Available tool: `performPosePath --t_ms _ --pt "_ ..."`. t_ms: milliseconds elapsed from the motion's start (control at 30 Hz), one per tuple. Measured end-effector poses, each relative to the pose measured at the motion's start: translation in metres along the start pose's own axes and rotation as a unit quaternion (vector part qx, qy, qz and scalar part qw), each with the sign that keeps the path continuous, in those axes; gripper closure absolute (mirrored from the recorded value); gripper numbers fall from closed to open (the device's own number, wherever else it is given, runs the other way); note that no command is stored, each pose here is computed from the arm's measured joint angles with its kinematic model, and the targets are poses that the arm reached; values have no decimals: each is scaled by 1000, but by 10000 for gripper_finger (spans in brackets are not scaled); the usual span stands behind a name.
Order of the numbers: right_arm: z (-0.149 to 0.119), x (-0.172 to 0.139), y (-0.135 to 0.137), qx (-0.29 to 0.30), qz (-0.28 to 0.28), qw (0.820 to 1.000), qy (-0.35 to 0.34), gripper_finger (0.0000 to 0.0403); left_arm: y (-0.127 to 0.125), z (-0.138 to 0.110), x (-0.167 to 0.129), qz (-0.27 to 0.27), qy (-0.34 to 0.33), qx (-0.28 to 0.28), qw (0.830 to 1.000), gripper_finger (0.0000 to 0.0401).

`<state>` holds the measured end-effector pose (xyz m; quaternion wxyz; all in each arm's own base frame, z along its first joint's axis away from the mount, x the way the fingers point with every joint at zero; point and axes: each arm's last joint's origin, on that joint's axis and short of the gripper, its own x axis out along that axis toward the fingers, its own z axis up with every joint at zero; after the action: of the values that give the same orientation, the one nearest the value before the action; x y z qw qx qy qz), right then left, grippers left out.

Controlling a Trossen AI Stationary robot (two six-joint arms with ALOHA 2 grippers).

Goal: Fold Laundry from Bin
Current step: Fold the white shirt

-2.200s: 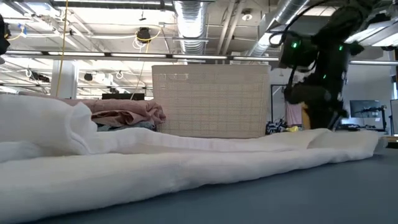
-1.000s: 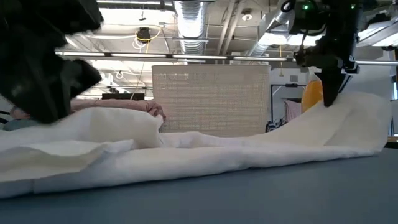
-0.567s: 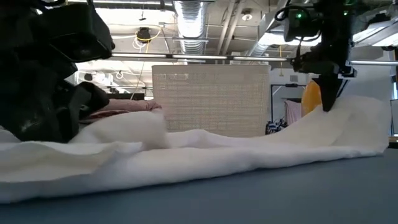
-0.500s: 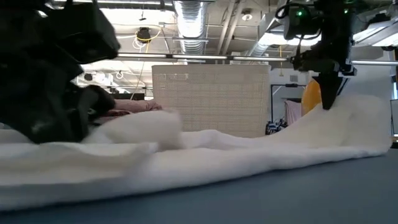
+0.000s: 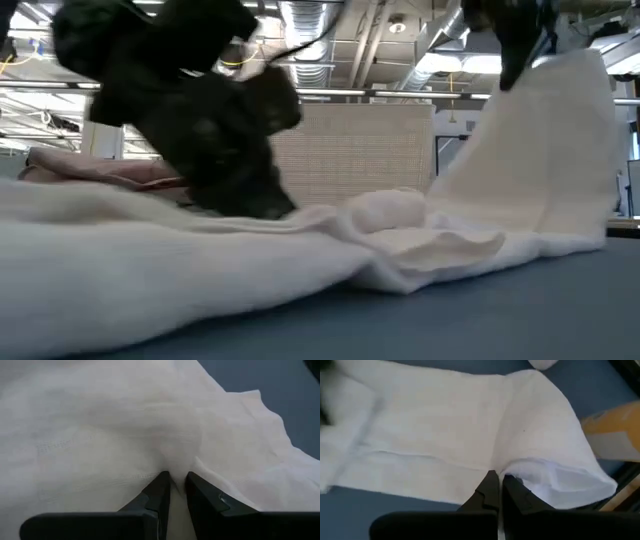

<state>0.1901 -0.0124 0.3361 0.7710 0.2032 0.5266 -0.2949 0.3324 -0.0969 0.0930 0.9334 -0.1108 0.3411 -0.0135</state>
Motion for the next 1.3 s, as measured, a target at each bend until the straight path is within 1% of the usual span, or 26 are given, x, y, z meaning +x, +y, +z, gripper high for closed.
performPosePath --t_ms 100,200,300,367,433,467,533,600,667,733,800,867,967,1033,1100,1167,1300 --pt "4 -17 3 -2 13 1000 -16 385 18 19 5 1 -3 0 1000 344" --pt "9 -29 9 -7 31 999 -34 385 32 38 8 13 -11 5 1000 344" --pt "14 -39 17 -15 46 998 -45 385 42 52 9 19 1 15 1000 344" --pt "19 -45 24 -21 55 997 -51 385 47 60 8 6 22 23 999 344" --pt "25 -49 32 -25 61 996 -55 385 48 71 -2 -15 48 20 999 344" --pt "28 -51 35 -29 64 996 -59 385 46 80 -10 -30 49 25 998 344" --pt "35 -55 44 -40 70 995 -64 385 40 97 -31 -43 45 41 997 347" --pt "44 -58 53 -47 76 994 -70 385 33 104 -57 -40 58 57 996 352" --pt "52 -59 65 -58 81 992 -74 385 26 108 -88 -24 69 72 995 360" --pt "61 -58 78 -65 87 991 -78 385 17 110 -129 -2 71 82 994 371" --pt "69 -55 95 -83 91 989 -80 385 7 110 -175 27 53 81 995 383" --pt "75 -51 112 -99 97 987 -81 385 -1 104 -217 50 33 77 995 395" --pt "81 -43 140 -126 107 983 -82 385 -9 95 -274 62 -34 60 996 399" --pt "84 -38 159 -137 114 980 -84 385 -11 89 -304 59 -83 52 993 398" --pt "87 -34 178 -146 130 977 -88 385 -12 83 -325 48 -116 49 991 400" --pt "89 -30 197 -153 149 972 -94 385 -12 79 -338 38 -134 54 989 401" --pt "89 -19 235 -164 180 964 -112 385 -12 72 -346 31 -132 71 988 401"
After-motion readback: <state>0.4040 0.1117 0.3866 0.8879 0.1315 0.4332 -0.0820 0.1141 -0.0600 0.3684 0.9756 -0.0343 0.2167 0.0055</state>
